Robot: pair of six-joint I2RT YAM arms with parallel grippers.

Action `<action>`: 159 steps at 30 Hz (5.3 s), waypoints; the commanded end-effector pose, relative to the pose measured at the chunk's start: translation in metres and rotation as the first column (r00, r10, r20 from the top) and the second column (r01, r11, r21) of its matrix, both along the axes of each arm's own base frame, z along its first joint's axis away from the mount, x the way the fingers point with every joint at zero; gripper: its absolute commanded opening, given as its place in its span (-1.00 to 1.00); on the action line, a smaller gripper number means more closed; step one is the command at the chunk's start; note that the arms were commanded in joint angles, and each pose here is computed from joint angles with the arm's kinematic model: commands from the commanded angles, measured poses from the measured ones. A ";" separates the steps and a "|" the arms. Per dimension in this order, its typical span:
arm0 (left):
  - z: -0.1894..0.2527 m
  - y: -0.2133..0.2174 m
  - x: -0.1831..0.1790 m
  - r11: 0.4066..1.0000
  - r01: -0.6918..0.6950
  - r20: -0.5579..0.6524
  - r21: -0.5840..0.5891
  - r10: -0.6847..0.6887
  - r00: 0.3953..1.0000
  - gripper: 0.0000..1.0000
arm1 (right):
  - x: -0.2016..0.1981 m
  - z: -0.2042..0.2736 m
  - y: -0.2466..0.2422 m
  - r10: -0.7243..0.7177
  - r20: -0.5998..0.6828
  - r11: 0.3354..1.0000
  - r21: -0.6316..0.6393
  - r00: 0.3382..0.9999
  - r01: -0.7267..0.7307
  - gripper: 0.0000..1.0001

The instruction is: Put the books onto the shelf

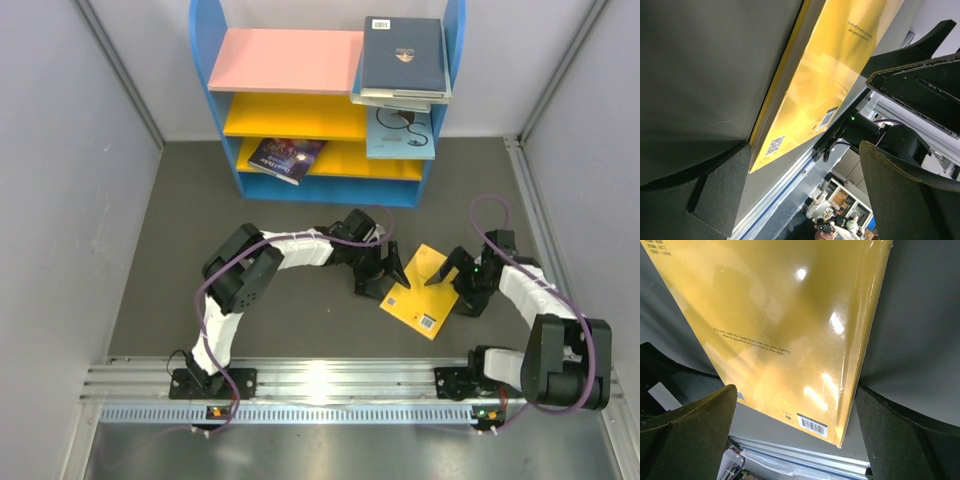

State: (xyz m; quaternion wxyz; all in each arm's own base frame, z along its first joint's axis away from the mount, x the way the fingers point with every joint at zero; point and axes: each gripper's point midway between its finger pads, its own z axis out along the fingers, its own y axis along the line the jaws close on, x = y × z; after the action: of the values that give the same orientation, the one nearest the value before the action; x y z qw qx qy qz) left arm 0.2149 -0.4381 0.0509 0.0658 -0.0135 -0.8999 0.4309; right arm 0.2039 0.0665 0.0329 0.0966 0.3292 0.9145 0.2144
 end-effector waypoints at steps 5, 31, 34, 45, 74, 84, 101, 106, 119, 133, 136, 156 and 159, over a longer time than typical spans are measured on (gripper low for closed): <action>-0.033 0.014 -0.004 0.994 0.001 0.026 0.107 -0.003 1.000 0.90 | 0.010 0.011 -0.009 -0.031 0.038 0.997 -0.065 0.999 0.033 0.99; -0.043 -0.007 -0.010 0.999 0.038 -0.066 -0.037 -0.040 0.997 0.87 | 0.032 0.094 0.116 -0.072 0.613 0.737 0.564 0.786 -0.373 -0.05; -0.042 -0.008 -0.006 0.999 0.034 -0.060 -0.040 -0.036 0.998 0.86 | 0.020 0.098 0.129 -0.020 0.631 0.701 0.562 0.776 -0.439 -0.14; -0.047 0.014 -0.001 1.000 0.014 -0.057 -0.014 -0.015 0.998 0.85 | 0.000 0.072 0.143 0.221 0.587 0.702 0.460 0.779 -0.545 -0.21; -0.041 0.062 0.004 0.998 -0.032 0.005 0.052 0.032 0.999 0.81 | -0.065 0.045 0.203 0.590 0.482 0.540 0.361 0.647 -0.761 -1.00; 0.031 0.138 0.034 0.971 -0.237 0.134 0.023 0.232 0.963 0.82 | -0.040 0.121 0.208 0.416 0.606 0.624 0.352 0.678 -0.698 -1.00; 0.140 0.174 0.053 0.897 -0.381 0.247 -0.225 0.431 0.868 0.85 | -0.024 0.249 0.206 -0.082 0.725 0.451 0.639 0.684 -0.623 -1.00; 0.178 0.168 0.057 0.845 -0.387 0.224 -0.370 0.485 0.845 0.64 | -0.030 0.266 0.199 -0.186 0.709 0.328 0.697 0.680 -0.638 -1.00; 0.229 0.165 0.064 0.757 -0.358 0.227 -0.547 0.545 0.807 -1.00 | -0.033 0.295 0.216 -0.186 0.724 0.228 0.690 0.664 -0.687 -0.84; 0.242 0.216 0.083 0.740 -0.531 0.414 -0.412 0.672 0.615 -1.00 | -0.046 0.283 0.212 -0.110 0.736 0.314 0.663 0.667 -0.680 0.80; 0.242 0.218 0.082 0.743 -0.534 0.426 -0.404 0.669 0.609 -1.00 | -0.048 0.280 0.208 -0.118 0.734 0.331 0.665 0.669 -0.670 0.74; 0.246 0.232 0.064 0.775 -0.525 0.502 -0.351 0.630 0.593 -0.05 | -0.010 0.305 0.205 0.029 0.837 0.631 0.408 0.546 -0.660 -1.00; 0.247 0.236 0.062 0.768 -0.536 0.512 -0.351 0.636 0.577 0.57 | 0.006 0.318 0.191 0.037 0.848 0.659 0.378 0.529 -0.651 -1.00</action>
State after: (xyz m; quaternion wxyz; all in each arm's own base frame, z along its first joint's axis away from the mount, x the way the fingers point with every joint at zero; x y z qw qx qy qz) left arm 0.2752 -0.2156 0.3018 -0.3393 0.1537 -0.7763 0.5085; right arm 0.1933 0.2784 0.3115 0.2195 0.0506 0.6977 0.6800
